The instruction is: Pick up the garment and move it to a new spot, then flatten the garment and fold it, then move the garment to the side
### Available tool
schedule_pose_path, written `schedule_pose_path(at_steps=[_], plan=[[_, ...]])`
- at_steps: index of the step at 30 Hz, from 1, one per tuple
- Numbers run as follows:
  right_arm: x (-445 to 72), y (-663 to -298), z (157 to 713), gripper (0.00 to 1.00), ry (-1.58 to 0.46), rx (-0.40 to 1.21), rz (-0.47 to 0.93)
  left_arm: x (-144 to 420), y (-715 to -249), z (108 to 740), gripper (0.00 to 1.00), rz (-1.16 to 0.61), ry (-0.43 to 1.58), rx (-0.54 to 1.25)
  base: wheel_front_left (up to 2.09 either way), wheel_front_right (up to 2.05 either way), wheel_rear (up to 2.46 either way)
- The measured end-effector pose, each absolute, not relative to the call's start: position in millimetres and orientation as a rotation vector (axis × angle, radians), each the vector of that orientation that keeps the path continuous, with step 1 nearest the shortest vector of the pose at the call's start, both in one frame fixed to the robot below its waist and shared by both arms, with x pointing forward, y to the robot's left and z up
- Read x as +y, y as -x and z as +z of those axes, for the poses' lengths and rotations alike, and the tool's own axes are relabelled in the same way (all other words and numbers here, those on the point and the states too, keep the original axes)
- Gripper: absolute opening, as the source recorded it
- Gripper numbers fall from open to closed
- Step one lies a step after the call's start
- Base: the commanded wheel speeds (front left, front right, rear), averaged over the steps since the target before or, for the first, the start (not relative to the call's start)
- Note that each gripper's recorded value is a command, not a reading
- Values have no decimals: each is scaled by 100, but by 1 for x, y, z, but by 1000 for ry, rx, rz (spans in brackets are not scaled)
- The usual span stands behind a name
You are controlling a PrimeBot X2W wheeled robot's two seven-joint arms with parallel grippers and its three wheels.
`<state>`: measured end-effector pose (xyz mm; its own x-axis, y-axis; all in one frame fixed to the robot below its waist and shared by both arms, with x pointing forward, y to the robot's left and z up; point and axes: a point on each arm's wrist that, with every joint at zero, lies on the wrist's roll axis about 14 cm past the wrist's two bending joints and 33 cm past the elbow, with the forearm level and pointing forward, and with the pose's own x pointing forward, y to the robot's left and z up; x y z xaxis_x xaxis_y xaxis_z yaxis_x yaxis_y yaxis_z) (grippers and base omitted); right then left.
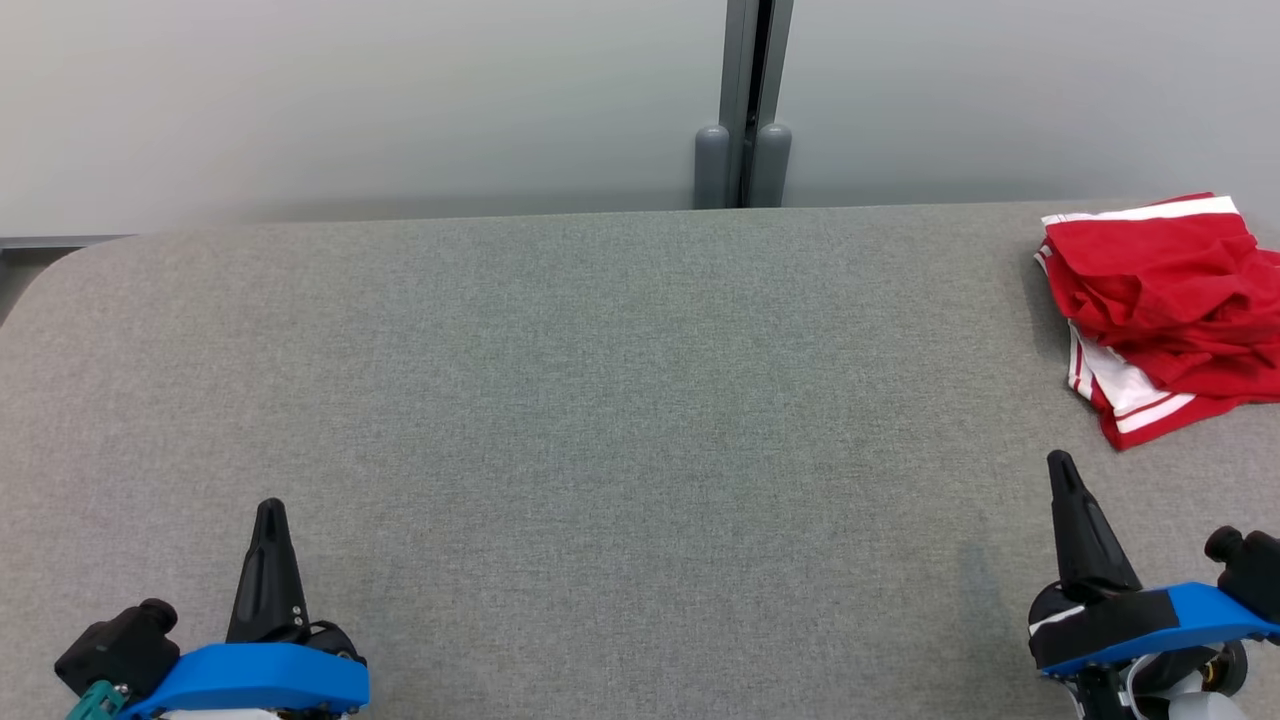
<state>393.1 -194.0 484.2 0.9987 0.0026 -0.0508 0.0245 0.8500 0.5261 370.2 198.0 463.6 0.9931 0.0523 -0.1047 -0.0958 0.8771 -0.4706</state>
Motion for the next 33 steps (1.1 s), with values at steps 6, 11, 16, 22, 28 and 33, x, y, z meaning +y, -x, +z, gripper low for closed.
schedule_pose_path(at_steps=[6,11,16,22,28,33], plan=[[-196,-392,483,0,-644,58,-24,199,-373,465,0,88,590,93,0,0,0],[-197,-392,482,0,-716,62,-34,199,-373,465,0,92,666,95,0,0,0],[-198,-391,482,0,-783,65,-39,200,-376,467,0,94,738,90,0,0,0],[-198,-391,482,0,-860,68,-44,201,-376,468,0,103,819,92,0,0,0],[-199,-390,482,0,-931,66,-51,202,-377,469,0,105,898,87,0,0,0],[-200,-390,483,0,-990,65,-52,202,-379,472,0,102,959,82,0,0,0]])
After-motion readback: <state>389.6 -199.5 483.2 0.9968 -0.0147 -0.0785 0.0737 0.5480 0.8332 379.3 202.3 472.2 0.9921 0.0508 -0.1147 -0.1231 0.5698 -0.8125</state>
